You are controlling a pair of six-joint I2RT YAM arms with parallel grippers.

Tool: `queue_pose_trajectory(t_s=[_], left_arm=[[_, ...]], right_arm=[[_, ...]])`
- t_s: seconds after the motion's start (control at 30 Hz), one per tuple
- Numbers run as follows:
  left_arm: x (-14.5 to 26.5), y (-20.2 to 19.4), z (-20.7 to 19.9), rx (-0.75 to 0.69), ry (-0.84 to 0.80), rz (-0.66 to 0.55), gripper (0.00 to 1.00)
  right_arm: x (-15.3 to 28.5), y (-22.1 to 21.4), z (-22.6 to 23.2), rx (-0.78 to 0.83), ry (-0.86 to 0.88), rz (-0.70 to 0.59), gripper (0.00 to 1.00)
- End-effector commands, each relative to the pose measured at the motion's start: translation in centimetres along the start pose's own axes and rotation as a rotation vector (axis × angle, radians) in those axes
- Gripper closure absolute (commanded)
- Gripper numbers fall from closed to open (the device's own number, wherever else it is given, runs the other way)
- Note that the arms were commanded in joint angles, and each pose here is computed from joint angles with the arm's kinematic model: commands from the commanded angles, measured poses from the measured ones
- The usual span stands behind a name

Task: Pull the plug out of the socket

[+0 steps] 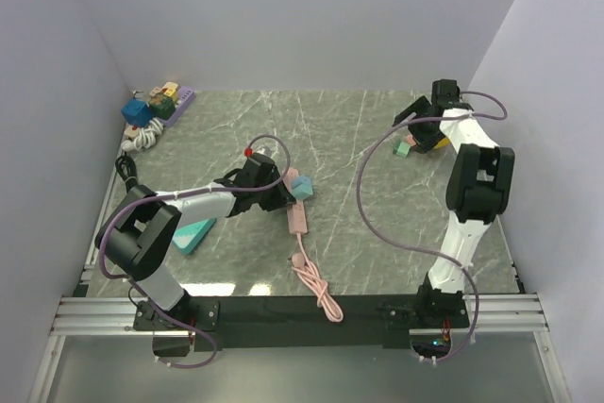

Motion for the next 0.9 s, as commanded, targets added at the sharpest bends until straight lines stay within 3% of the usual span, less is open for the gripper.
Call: queue_pose_trajectory(t_s=[0.0, 0.17, 0.37, 0.47, 0.7, 0.87], left_arm=[[0.5, -0.4, -0.5, -0.037, -0.018, 0.048, 0.99], [0.3, -0.3, -0.7, -0.039, -0.034, 0.05, 0.99], [-0.2, -0.4, -0.9, -0.04, -0.045, 0.065, 0.99], [-0.1, -0.3, -1.0, -0.038, -0.053, 0.062, 1.0], [0.0, -0.6, -1.2, -0.032, -0.066, 0.066, 0.99], [0.0, -0.9, -1.1, -0.022, -0.066, 0.071, 1.0]], right_arm=[[7.8, -2.7, 2.4, 0.1, 0.183, 0.018, 0.07], [10.6, -12.0, -0.1, 0.304, 0.267, 0.181, 0.06], [9.1, -19.9, -1.2, 0.508, 0.377, 0.44, 0.09], [8.9, -23.7, -1.1, 0.636, 0.398, 0.47, 0.08], [7.6, -27.7, -0.5, 0.7, 0.442, 0.549, 0.06], [5.9, -29.8, -0.8, 0.749, 0.379, 0.566, 0.07]])
Point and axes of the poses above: each gripper's point midway between its finger pads, its own x axis back along the fingers, its own z axis along the line the jaws close on, y = z × x, the point moved 7 cm from there along x, back along the fingers, and after that the axes turned 14 degrees about -x, right-handed, at the moved point
